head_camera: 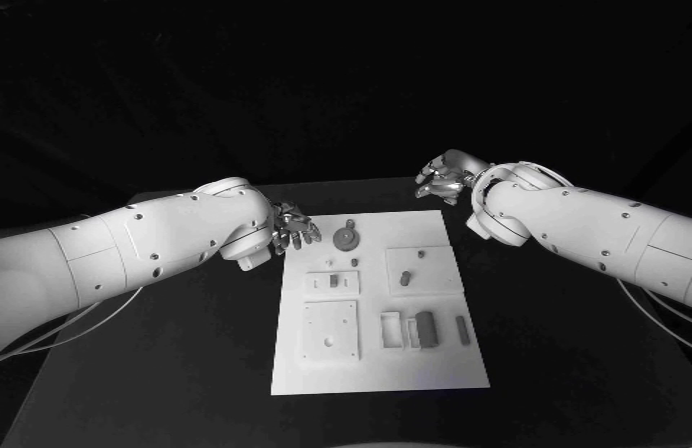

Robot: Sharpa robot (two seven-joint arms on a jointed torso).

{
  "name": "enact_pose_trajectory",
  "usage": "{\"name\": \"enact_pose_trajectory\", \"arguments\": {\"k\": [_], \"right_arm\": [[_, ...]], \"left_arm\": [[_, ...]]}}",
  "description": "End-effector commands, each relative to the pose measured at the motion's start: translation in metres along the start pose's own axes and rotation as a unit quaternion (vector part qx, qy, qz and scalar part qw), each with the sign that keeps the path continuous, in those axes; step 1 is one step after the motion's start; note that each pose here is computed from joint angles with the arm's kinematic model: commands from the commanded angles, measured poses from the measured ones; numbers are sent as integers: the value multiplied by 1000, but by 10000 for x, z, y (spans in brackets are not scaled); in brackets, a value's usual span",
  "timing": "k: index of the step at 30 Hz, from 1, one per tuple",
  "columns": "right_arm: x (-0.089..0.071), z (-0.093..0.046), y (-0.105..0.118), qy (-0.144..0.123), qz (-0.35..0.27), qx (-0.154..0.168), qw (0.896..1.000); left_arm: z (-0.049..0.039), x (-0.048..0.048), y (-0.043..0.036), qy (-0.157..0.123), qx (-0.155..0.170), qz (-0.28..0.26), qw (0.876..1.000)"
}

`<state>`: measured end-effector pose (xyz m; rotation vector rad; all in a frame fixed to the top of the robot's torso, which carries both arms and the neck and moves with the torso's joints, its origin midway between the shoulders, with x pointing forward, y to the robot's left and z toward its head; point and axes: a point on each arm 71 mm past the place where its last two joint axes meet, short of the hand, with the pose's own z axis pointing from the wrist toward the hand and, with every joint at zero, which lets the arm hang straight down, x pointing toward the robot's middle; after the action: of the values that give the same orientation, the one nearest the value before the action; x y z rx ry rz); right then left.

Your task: Assemble the parts on the task board

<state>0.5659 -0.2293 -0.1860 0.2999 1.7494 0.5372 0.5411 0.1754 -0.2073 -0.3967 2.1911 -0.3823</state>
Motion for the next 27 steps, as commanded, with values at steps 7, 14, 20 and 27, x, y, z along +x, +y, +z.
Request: {"name": "enact_pose_trajectory", "arguments": {"k": [7, 14, 20, 27], "right_arm": [[7, -1, -12, 4, -3, -3, 1000], [-6, -4, -27, -2, -2, 2, 1000], [5, 4, -10, -1, -2, 1, 1000], [14, 13, 6, 0, -2, 0, 1000]], "left_arm": [[128, -244, 60, -26, -8, -7, 1000], [253, -438, 73, -70, -17, 41, 997], [364, -544, 59, -85, -16, 49, 995], [439, -546, 31, -82, -14, 45, 995]]}}
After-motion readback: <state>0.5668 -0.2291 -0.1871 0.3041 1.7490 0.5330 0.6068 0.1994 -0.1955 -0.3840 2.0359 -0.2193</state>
